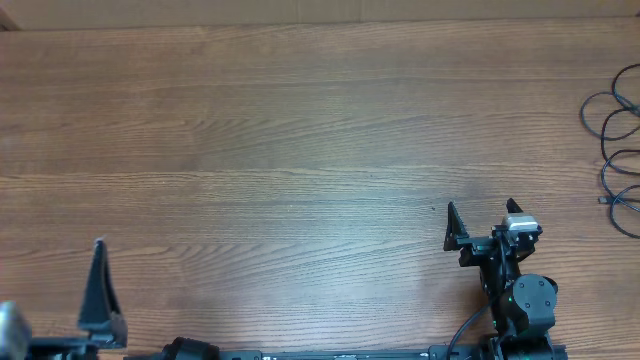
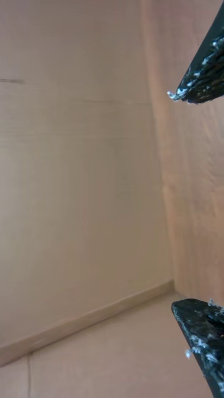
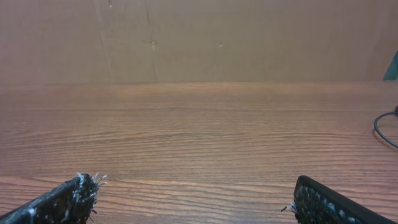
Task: Untangle cables
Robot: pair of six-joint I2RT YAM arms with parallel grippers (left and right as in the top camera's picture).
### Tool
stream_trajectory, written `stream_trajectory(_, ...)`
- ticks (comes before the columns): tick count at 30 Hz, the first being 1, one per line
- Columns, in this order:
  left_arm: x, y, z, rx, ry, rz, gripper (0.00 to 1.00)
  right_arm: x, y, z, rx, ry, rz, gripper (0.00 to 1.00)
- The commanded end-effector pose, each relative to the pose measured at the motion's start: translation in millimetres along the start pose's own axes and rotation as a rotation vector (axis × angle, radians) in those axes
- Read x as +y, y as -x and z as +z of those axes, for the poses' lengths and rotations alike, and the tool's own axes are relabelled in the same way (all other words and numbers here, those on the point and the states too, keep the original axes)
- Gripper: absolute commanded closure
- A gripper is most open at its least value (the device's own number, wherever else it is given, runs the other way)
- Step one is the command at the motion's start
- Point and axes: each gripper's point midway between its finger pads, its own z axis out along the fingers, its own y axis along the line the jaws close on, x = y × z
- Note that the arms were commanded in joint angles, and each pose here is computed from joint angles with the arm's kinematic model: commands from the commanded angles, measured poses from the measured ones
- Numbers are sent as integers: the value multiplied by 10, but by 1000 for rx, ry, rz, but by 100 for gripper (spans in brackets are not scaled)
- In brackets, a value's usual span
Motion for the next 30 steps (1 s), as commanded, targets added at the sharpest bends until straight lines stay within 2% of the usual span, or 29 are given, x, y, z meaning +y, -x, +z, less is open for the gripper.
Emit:
stream_trajectory(1,-53,-222,156,86,1,70,0,25,-5,3,1,12,3,0)
stream_trajectory(5,-197,-528,339,184,-45,95,0,25,-5,3,1,12,3,0)
stream_trajectory(8,-289,-687,501,197,-61,102,0,25,-5,3,1,12,3,0)
stream_trajectory(14,-410,-964,545,50,-78,67,0,25,-6,3,1,12,3,0)
stream_trajectory(17,-511,-1259,533,-9,-104,53,0,25,-5,3,1,12,3,0)
stream_trajectory(25,-773,-2000,932,-12,-143,52,0,25,-5,3,1,12,3,0)
stream_trajectory(30,-859,-2346,1090,-23,-144,50,0,25,-5,3,1,12,3,0)
